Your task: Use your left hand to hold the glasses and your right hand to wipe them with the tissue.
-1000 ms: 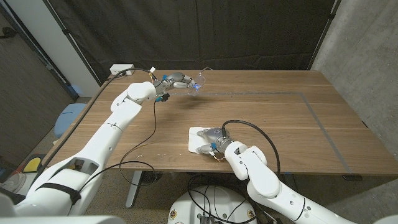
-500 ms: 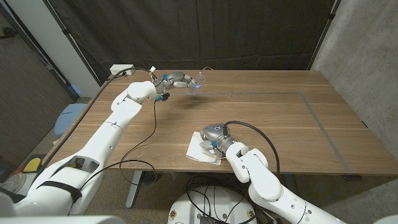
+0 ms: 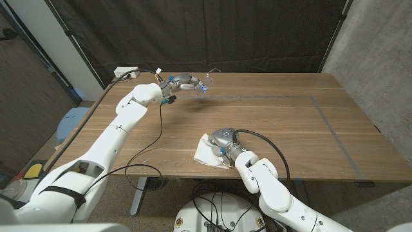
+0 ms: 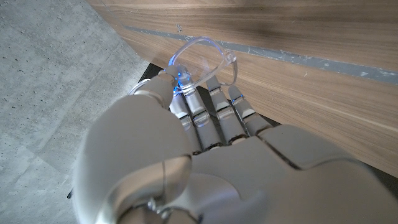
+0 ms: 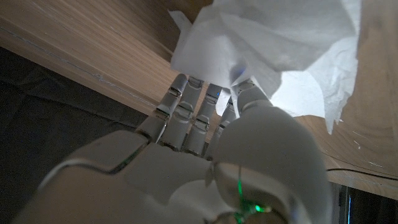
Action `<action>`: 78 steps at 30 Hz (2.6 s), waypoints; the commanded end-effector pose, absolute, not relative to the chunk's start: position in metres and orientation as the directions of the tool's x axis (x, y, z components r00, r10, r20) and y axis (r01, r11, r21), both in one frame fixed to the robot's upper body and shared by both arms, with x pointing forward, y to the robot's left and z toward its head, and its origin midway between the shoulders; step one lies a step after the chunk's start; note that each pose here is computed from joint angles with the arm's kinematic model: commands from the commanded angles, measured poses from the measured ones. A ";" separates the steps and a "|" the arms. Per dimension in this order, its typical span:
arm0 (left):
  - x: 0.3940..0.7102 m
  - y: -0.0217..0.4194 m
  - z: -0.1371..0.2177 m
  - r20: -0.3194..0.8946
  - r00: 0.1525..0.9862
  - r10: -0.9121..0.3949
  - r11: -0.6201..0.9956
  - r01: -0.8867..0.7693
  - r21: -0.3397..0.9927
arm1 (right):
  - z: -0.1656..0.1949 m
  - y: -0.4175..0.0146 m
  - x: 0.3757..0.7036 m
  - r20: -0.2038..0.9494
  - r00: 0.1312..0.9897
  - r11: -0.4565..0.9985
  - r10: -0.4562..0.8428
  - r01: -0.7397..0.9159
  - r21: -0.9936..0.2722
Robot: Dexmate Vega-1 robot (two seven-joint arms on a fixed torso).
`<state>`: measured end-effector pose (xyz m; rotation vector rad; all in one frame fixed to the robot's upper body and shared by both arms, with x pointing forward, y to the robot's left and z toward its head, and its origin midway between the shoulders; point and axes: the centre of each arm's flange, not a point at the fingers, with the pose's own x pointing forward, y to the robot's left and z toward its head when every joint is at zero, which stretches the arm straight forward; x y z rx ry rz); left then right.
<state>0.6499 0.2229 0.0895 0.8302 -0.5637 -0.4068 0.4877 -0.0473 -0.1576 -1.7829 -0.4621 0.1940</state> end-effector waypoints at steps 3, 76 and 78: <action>0.649 0.225 0.090 0.317 0.783 -0.536 0.623 0.113 0.774 | -0.154 -0.053 0.487 0.109 0.905 -0.174 0.412 0.195 -0.965; 0.673 0.218 0.106 0.292 0.783 -0.550 0.604 0.132 0.786 | -0.134 -0.068 0.499 0.848 0.486 0.188 0.210 0.831 -0.523; 0.672 0.216 0.106 0.289 0.782 -0.553 0.599 0.132 0.790 | -0.132 -0.069 0.499 0.867 0.458 0.204 0.197 0.846 -0.493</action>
